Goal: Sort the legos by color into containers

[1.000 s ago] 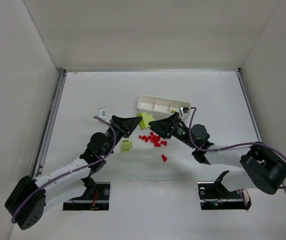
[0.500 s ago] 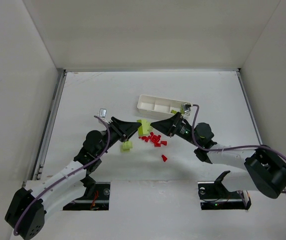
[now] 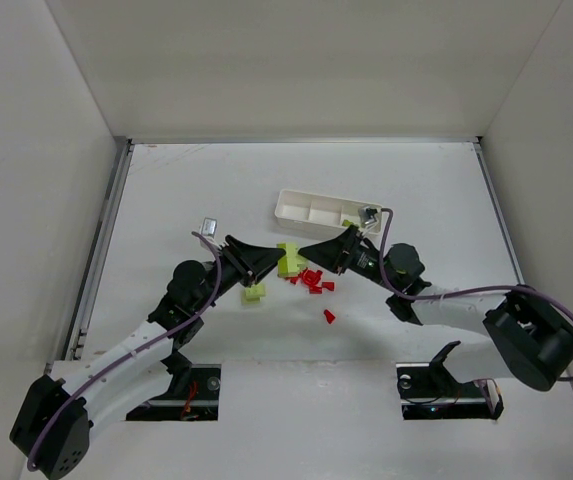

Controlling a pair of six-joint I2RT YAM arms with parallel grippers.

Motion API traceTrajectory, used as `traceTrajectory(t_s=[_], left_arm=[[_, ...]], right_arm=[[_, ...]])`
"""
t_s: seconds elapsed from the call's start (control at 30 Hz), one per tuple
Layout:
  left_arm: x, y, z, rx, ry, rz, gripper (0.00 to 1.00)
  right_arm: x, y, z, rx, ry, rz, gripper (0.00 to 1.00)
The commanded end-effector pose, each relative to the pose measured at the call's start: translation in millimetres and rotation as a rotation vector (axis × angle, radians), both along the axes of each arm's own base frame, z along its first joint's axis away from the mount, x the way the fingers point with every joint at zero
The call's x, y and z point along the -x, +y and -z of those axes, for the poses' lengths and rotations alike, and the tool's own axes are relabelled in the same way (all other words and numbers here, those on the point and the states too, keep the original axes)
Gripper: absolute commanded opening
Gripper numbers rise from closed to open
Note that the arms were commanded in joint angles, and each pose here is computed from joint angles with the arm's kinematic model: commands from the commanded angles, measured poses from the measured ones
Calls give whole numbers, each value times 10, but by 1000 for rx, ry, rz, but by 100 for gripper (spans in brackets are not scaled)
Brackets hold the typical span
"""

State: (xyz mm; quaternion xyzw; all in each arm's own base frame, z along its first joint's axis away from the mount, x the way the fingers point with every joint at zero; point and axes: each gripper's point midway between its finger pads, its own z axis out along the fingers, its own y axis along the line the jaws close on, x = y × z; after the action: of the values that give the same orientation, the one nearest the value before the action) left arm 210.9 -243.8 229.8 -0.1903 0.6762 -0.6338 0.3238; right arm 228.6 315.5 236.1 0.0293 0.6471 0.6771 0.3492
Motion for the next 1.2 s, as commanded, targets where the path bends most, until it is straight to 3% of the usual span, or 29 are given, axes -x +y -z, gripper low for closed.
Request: traceTrajectory(t_s=[0.0, 0.83, 1.17], left_arm=[[49, -30, -129, 35, -42, 24, 19], [-4, 62, -93, 39, -57, -12, 19], [-21, 79, -54, 44, -54, -21, 19]], right_arm=[[-5, 32, -127, -27, -49, -13, 74], [128, 169, -2, -21, 6, -69, 78], [159, 194, -4, -34, 22, -76, 63]])
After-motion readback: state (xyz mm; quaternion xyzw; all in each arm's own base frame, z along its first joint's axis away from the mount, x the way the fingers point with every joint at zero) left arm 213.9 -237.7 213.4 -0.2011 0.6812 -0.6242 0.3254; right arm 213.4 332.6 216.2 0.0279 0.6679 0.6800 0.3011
